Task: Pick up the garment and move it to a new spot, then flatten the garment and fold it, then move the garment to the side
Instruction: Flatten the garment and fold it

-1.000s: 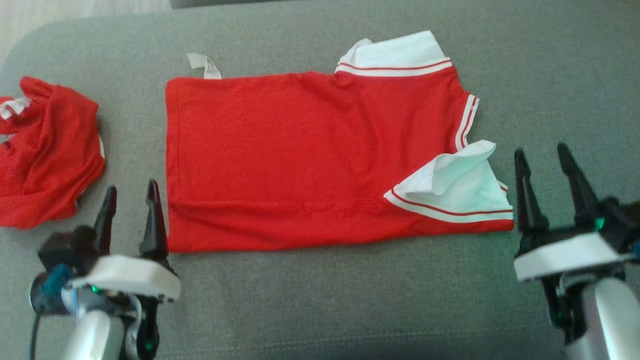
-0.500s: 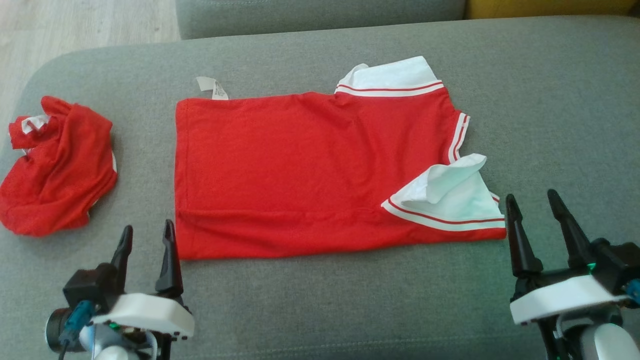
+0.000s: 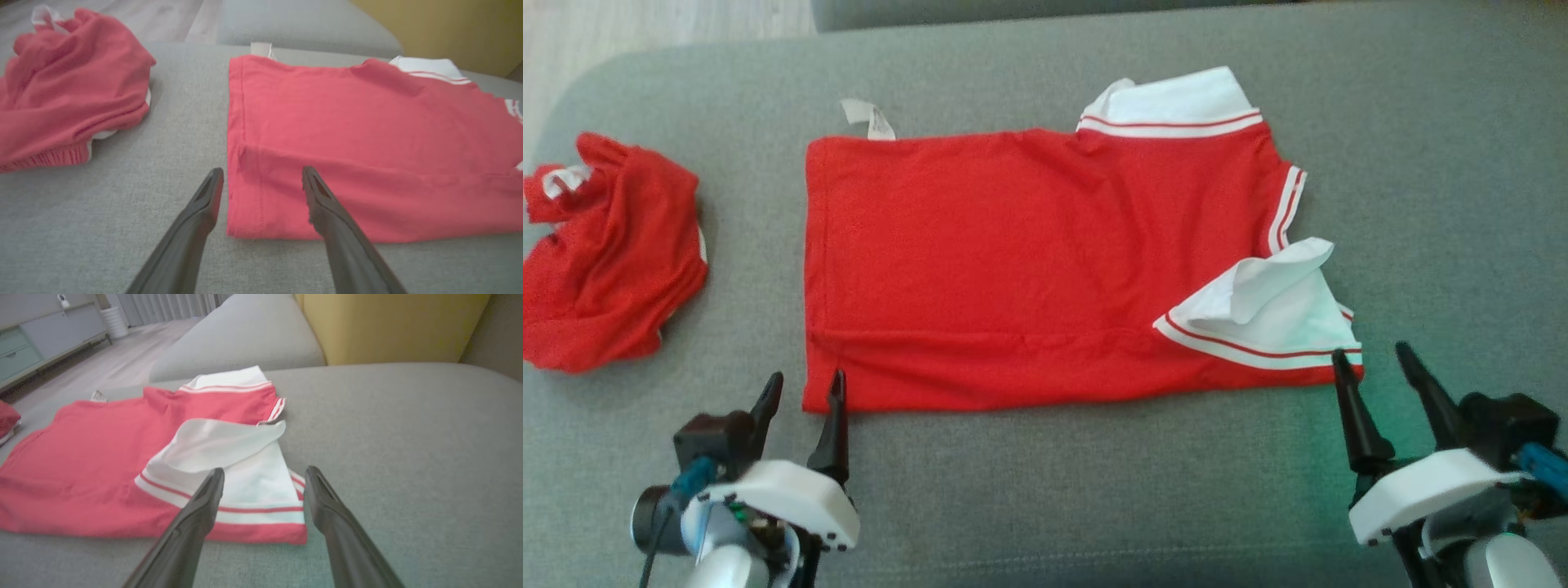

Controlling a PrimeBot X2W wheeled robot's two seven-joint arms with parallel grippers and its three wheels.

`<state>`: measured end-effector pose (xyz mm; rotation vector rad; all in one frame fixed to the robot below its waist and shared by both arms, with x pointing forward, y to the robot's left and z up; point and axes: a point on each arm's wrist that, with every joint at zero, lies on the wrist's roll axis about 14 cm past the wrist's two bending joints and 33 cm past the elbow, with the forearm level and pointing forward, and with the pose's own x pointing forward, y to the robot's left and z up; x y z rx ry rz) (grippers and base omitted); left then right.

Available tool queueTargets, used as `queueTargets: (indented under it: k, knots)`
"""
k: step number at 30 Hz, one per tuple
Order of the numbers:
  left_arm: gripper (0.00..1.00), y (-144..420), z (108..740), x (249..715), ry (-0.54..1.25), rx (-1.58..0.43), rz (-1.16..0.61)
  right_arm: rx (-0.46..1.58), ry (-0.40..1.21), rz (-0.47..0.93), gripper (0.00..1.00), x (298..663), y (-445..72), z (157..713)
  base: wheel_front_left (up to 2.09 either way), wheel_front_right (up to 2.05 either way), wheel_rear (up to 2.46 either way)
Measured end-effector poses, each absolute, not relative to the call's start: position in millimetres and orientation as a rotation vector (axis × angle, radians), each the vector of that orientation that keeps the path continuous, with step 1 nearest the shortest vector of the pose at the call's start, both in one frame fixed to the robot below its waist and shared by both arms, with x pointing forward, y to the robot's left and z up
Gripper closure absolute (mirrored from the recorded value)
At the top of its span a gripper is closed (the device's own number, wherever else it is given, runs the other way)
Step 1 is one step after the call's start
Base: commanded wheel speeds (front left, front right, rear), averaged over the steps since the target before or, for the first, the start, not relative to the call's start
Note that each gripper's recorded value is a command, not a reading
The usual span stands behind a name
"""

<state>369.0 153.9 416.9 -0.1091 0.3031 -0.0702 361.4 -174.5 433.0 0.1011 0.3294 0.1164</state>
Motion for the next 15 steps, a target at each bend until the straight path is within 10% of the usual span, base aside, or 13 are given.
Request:
queueTargets:
  k: [15]
  knots:
    - [0.00, 157.0, 351.8, 382.0, 0.578, -0.222, -0.054, 0.130, 0.678, 0.110, 0.00, 376.0, -181.1, 361.5, 0.00, 0.00, 0.00]
